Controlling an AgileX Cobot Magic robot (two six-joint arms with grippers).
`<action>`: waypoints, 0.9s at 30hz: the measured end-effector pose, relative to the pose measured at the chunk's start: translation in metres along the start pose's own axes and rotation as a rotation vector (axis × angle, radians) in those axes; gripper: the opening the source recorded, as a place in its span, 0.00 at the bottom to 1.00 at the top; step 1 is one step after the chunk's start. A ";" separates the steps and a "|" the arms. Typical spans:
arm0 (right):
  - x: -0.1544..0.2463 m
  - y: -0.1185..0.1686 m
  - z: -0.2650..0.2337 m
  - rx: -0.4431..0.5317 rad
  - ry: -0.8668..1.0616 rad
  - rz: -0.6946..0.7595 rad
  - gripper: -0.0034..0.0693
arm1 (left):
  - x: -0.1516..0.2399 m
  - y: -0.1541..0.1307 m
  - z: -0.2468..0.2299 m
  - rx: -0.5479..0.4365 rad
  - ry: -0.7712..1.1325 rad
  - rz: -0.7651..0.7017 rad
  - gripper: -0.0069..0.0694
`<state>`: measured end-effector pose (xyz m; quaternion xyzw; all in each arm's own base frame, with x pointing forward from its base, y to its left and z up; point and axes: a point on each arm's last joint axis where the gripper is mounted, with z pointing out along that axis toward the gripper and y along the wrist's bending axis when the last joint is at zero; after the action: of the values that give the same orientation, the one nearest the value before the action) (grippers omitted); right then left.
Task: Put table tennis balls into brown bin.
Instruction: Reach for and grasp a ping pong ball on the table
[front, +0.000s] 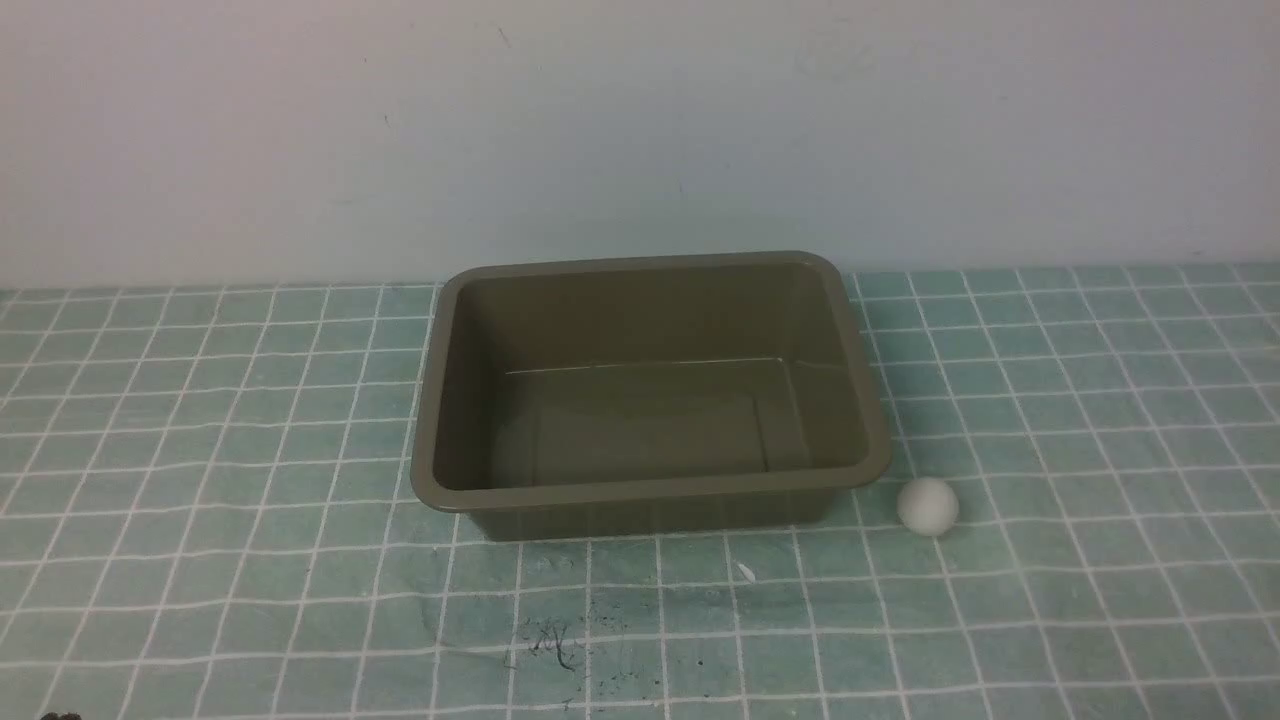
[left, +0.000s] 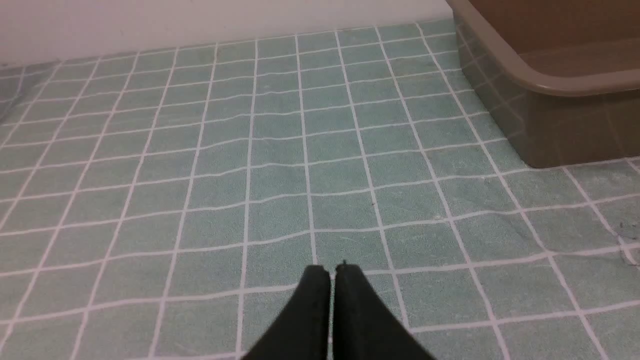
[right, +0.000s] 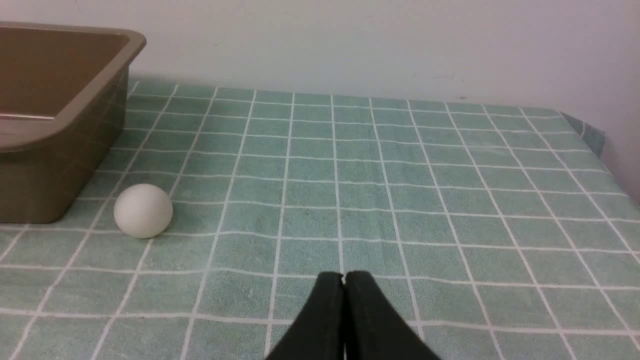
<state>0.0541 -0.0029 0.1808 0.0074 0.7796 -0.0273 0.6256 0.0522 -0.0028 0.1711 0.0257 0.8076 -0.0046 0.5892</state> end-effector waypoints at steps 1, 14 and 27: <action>0.000 0.000 0.000 0.000 0.000 0.000 0.03 | 0.000 0.000 0.000 0.000 0.000 0.000 0.08; 0.000 0.000 0.000 0.000 0.000 0.000 0.03 | 0.000 0.000 0.000 0.000 0.000 0.000 0.08; -0.012 0.003 0.000 -0.062 -0.154 0.291 0.03 | 0.000 0.000 0.000 0.000 0.000 0.000 0.08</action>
<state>0.0566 0.0003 0.1925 0.0987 0.7204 0.0870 0.6810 0.0522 -0.0028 0.1711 0.0257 0.8076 -0.0046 0.5892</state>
